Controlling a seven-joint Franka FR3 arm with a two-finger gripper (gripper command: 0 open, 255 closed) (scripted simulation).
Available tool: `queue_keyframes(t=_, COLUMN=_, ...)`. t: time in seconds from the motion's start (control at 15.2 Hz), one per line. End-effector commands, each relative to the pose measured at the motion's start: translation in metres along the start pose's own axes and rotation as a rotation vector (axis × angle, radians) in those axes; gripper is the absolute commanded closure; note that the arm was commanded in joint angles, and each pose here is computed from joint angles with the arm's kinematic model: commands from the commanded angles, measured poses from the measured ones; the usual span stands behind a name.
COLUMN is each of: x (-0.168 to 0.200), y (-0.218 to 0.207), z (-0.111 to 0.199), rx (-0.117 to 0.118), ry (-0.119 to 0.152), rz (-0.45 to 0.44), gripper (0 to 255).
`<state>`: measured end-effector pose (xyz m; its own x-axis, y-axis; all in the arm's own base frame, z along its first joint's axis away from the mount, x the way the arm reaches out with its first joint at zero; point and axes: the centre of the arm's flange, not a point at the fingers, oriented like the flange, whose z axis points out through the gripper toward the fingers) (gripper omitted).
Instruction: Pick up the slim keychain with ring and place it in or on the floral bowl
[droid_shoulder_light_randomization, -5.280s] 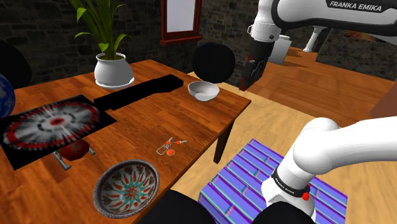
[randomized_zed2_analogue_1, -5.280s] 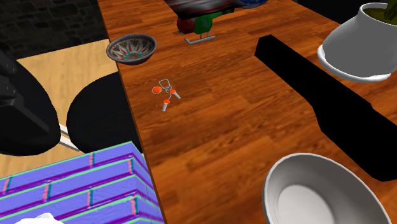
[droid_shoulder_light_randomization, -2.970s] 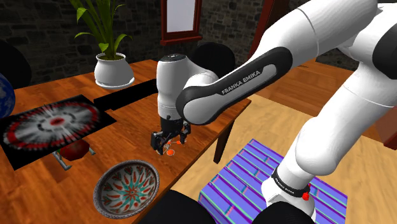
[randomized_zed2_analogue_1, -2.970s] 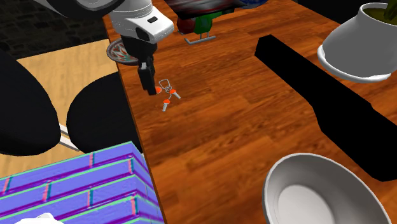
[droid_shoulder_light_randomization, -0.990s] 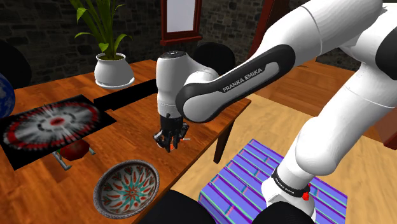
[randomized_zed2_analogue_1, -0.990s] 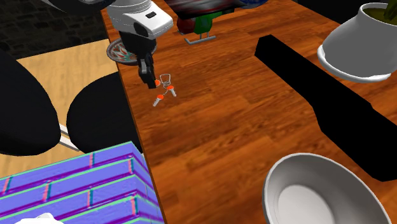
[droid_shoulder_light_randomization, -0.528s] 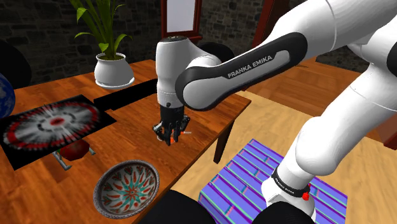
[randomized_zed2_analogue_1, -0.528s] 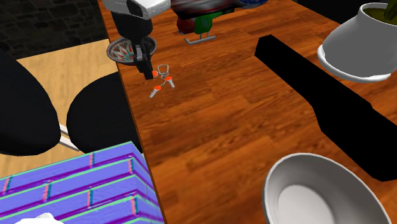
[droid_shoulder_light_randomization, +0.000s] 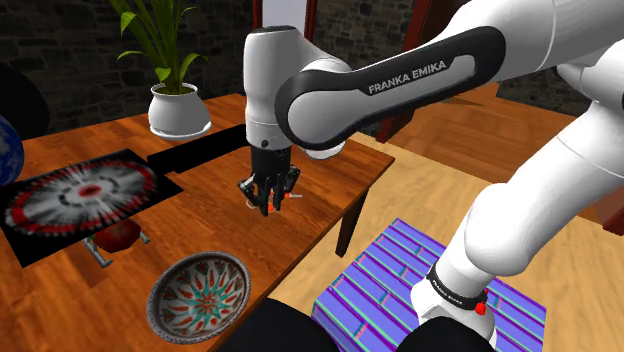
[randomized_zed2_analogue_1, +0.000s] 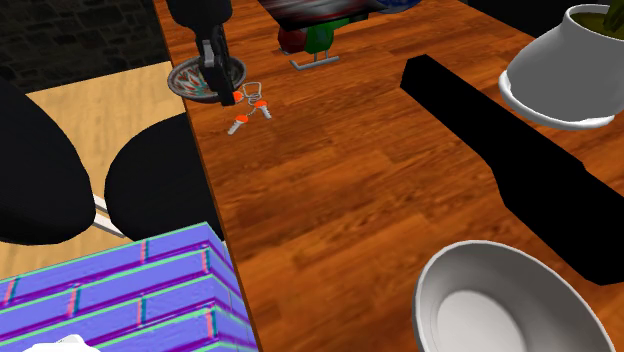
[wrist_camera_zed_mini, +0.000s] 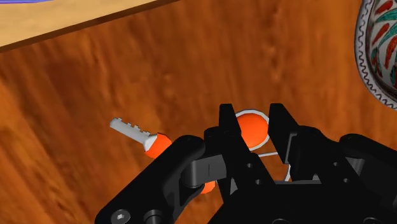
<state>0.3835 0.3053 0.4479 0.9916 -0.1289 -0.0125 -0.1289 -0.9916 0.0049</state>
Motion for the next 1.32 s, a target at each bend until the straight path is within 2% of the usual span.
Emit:
queue_keyframes(t=0.0, x=0.001, y=0.001, z=-0.009, rx=0.0, ry=0.0, rz=0.0, gripper=255)
queue_keyframes(t=1.12, x=-0.096, y=-0.203, z=-0.016, rx=0.0, ry=0.0, rz=0.0, gripper=255)
queue_keyframes(t=1.25, x=-0.096, y=-0.203, z=-0.006, rx=0.0, ry=0.0, rz=0.0, gripper=255)
